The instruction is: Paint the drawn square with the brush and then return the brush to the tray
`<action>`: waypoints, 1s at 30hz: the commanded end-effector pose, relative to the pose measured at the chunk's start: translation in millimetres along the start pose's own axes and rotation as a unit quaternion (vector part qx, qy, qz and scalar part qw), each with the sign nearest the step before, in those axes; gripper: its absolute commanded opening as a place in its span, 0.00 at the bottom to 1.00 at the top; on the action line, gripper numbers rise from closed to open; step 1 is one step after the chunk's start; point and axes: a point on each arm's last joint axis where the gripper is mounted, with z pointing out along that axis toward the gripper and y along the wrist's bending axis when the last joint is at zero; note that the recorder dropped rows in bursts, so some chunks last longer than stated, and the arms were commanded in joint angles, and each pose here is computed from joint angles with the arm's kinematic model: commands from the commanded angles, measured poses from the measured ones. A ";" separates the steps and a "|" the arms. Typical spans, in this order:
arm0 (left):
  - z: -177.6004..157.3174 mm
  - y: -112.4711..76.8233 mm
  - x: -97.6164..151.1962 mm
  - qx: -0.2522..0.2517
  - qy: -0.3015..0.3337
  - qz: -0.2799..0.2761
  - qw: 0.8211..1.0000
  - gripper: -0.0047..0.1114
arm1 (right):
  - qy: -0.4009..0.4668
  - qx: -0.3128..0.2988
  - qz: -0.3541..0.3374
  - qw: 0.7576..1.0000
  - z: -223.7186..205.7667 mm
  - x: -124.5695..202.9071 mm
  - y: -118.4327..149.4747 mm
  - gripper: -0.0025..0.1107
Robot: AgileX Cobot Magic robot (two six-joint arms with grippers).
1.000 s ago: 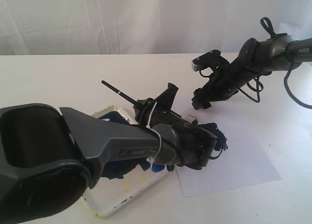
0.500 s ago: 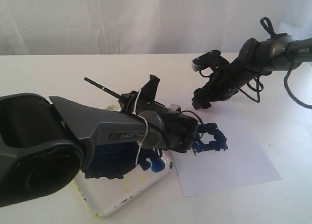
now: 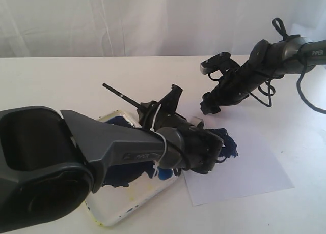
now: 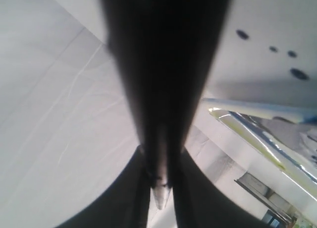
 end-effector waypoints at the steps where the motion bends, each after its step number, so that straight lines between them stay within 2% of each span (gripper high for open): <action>1: 17.6 2.8 17.9 -0.001 0.064 -0.004 0.998 0.04 | 0.035 -0.012 -0.006 0.999 13.3 14.4 1.6 0.67; 8: 23.7 7.3 16.0 -0.004 0.037 -0.023 0.999 0.04 | 0.035 -0.012 -0.006 0.999 13.3 14.4 1.6 0.67; 14: 12.0 16.0 10.6 -0.014 0.013 -0.030 0.999 0.04 | 0.034 -0.011 -0.006 0.999 13.3 14.3 1.5 0.67; 18: 12.1 12.0 8.3 0.004 0.004 -0.019 1.000 0.04 | 0.034 -0.011 -0.006 0.999 13.3 14.3 1.5 0.67; 24: 5.5 8.7 0.2 -0.003 -0.007 -0.008 1.000 0.04 | 0.034 -0.011 -0.006 0.999 13.3 14.3 1.5 0.67; 30: 5.8 -5.8 -14.4 -0.001 0.002 0.016 1.000 0.04 | 0.034 -0.011 -0.006 0.999 13.3 14.3 1.5 0.67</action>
